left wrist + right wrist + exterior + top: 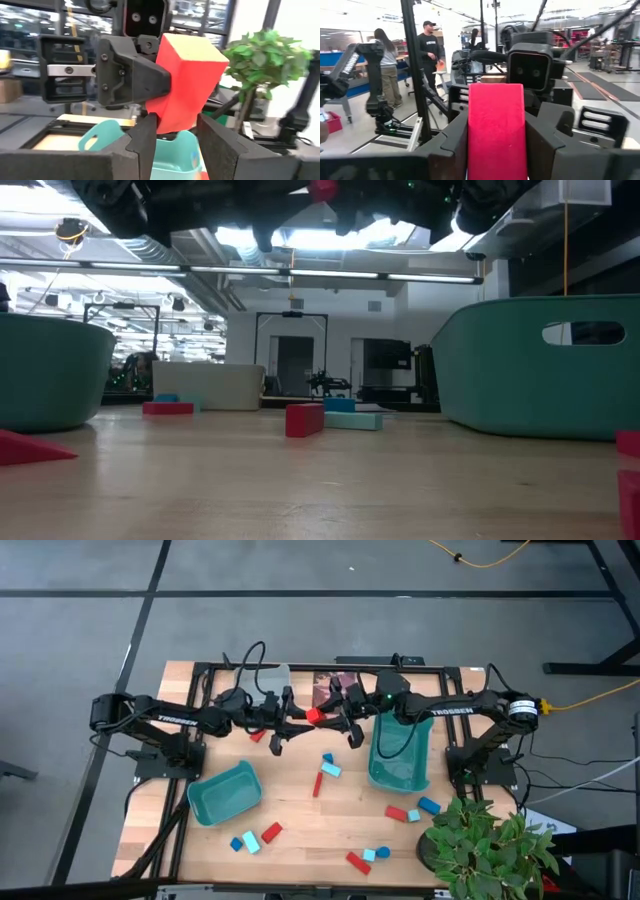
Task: Sort & place blocks by color
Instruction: Put the red block into the gray bin
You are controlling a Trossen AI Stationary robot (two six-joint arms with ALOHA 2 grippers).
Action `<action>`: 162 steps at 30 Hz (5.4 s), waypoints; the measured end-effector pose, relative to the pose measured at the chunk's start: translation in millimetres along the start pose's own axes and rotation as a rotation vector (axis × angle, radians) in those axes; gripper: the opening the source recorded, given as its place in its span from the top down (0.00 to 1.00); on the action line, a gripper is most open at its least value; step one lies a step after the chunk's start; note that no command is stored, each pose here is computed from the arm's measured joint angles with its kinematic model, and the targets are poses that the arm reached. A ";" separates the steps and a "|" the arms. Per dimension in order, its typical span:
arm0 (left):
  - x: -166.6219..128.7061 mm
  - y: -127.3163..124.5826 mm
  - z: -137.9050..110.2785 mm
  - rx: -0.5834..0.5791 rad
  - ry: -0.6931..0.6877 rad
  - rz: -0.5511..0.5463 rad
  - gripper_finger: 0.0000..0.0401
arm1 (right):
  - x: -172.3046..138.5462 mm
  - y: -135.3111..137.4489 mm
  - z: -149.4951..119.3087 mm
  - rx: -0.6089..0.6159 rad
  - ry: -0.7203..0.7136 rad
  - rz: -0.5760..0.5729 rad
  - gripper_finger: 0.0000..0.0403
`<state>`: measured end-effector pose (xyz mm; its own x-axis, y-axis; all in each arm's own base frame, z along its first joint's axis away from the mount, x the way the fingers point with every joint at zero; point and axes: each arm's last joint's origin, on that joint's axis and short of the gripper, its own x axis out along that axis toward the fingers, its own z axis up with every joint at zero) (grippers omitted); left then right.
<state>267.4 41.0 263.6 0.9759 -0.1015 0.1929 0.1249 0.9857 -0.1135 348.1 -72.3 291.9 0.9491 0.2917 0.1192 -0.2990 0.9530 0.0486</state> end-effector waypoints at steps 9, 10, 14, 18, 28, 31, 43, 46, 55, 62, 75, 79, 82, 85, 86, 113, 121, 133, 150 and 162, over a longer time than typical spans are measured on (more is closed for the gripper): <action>-0.1 1.2 -0.6 -0.001 0.002 0.046 0.64 | -0.3 -0.9 -0.4 0.003 0.004 -0.014 0.66; -0.1 1.1 -0.7 -0.009 0.003 0.042 0.62 | -0.4 -0.9 -0.4 0.003 0.005 -0.013 0.66; -0.1 0.9 -1.8 -0.025 0.016 0.033 0.55 | -0.3 -0.9 -1.1 0.007 0.011 -0.012 0.66; -0.1 0.3 -4.7 -0.043 0.046 0.023 0.48 | -0.3 -0.7 -1.3 0.007 0.012 -0.008 0.66; 1.6 -4.1 -7.4 0.078 0.054 0.101 0.38 | 2.0 2.2 -0.8 -0.009 0.000 -0.050 0.66; 3.1 -9.7 -8.3 0.169 0.053 0.164 0.37 | 6.4 10.4 -0.4 -0.023 -0.013 -0.039 0.66; 6.8 -30.9 -6.2 0.280 0.006 0.187 0.37 | 14.5 24.3 -3.6 -0.099 0.001 -0.105 0.66; 6.7 -31.1 -4.0 0.281 -0.016 0.196 0.37 | 15.3 26.6 -3.9 -0.085 0.001 -0.081 0.66; 6.6 -30.2 -1.0 0.242 -0.052 0.177 0.37 | 19.9 38.5 -0.6 -0.102 -0.041 -0.039 0.66; 12.5 -30.1 0.5 0.216 -0.059 0.166 0.37 | 24.6 35.7 -9.0 -0.099 -0.052 -0.041 0.66; 18.9 -28.6 -1.0 0.226 -0.009 0.181 0.37 | 24.0 35.1 -11.3 -0.090 -0.024 -0.020 0.66; 18.9 -28.6 -1.2 0.226 -0.007 0.181 0.38 | 24.0 35.0 -11.9 -0.088 -0.017 -0.020 0.66; 18.8 -28.3 -1.2 0.226 -0.007 0.190 0.40 | 23.9 34.6 -12.0 -0.089 -0.015 -0.022 0.66; 18.7 -27.9 -1.1 0.225 -0.008 0.208 0.43 | 23.1 32.8 -11.6 -0.090 -0.016 -0.031 0.63; 18.7 -27.6 -1.0 0.227 -0.008 0.214 0.44 | 23.1 32.2 -11.4 -0.085 -0.017 -0.037 0.60; 19.0 -27.3 -3.8 0.203 0.020 0.219 0.69 | 22.7 30.3 -13.4 -0.081 -0.003 -0.037 0.57; 18.9 -27.0 -4.9 0.202 0.032 0.224 0.69 | 20.9 26.6 -13.5 -0.033 -0.001 -0.036 0.52; 18.8 -26.7 -5.7 0.193 0.041 0.225 0.69 | 16.9 19.2 -15.9 0.011 0.034 -0.003 0.30; 11.5 -27.6 4.4 0.150 0.067 0.202 0.69 | -7.5 27.6 0.7 0.019 0.208 -0.019 0.24; -21.0 -24.6 28.8 0.139 0.181 0.237 0.69 | -65.4 53.3 11.1 -0.017 0.157 -0.086 0.24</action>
<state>238.7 22.8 290.3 0.9924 0.1228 -0.0010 -0.1228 0.9924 0.0021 269.0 -41.5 297.7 0.9753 0.2168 -0.0413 -0.2154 0.9759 0.0354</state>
